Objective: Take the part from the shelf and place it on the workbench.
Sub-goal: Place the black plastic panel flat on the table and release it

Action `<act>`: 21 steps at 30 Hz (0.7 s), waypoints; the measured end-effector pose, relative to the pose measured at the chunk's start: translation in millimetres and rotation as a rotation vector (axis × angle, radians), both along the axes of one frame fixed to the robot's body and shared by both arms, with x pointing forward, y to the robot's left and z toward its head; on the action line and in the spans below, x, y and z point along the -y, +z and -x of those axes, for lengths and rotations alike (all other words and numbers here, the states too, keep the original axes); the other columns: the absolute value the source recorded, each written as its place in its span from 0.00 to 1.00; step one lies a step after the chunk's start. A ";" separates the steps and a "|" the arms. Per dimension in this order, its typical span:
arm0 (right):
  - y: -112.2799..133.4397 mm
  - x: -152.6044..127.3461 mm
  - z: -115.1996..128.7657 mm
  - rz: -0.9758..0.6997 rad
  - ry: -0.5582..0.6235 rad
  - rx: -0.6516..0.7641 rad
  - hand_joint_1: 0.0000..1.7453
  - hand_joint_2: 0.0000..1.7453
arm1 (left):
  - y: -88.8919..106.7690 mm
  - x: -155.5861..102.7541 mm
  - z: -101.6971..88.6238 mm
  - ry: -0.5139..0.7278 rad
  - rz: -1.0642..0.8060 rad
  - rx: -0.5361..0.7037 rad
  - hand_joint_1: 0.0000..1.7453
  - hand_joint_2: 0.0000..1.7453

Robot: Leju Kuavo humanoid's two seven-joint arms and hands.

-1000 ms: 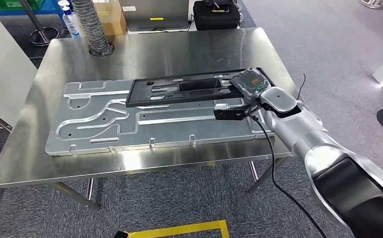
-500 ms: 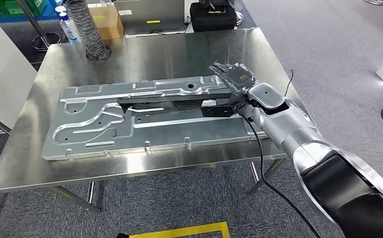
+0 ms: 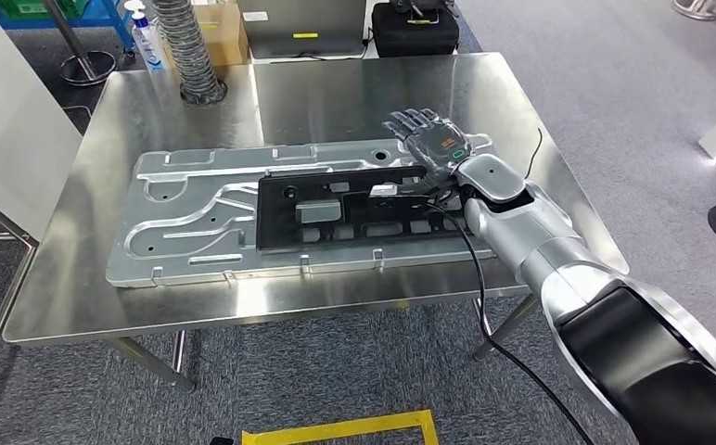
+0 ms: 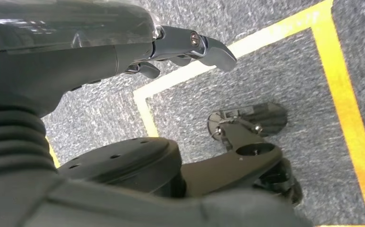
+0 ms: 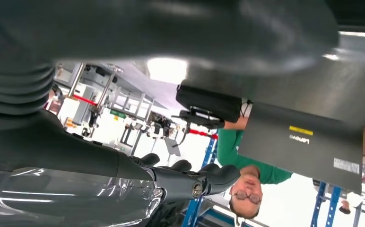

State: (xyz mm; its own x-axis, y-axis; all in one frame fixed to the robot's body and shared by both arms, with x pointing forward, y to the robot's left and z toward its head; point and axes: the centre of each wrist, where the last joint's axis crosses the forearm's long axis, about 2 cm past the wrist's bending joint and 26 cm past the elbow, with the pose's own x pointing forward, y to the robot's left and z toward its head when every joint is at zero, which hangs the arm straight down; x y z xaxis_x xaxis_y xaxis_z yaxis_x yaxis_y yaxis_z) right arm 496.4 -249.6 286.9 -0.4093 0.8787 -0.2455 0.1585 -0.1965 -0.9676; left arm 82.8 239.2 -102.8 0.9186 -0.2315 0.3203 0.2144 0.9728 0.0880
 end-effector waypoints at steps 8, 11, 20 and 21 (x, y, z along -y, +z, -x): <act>7.1 -0.1 -2.0 -0.016 -0.007 0.003 0.00 0.00 | -0.1 0.7 0.7 0.009 0.009 0.000 0.00 0.00; 10.2 0.4 -2.8 -0.024 -0.011 0.007 0.00 0.00 | -0.3 1.0 2.0 0.010 0.015 -0.004 0.00 0.00; 15.8 34.4 -5.7 -0.051 -0.094 0.006 0.00 0.00 | 0.5 1.6 -1.9 -0.024 0.022 -0.003 0.00 0.00; 16.8 40.2 -5.9 -0.051 -0.107 0.008 0.00 0.00 | 0.7 1.9 -2.9 -0.029 0.024 -0.003 0.00 0.00</act>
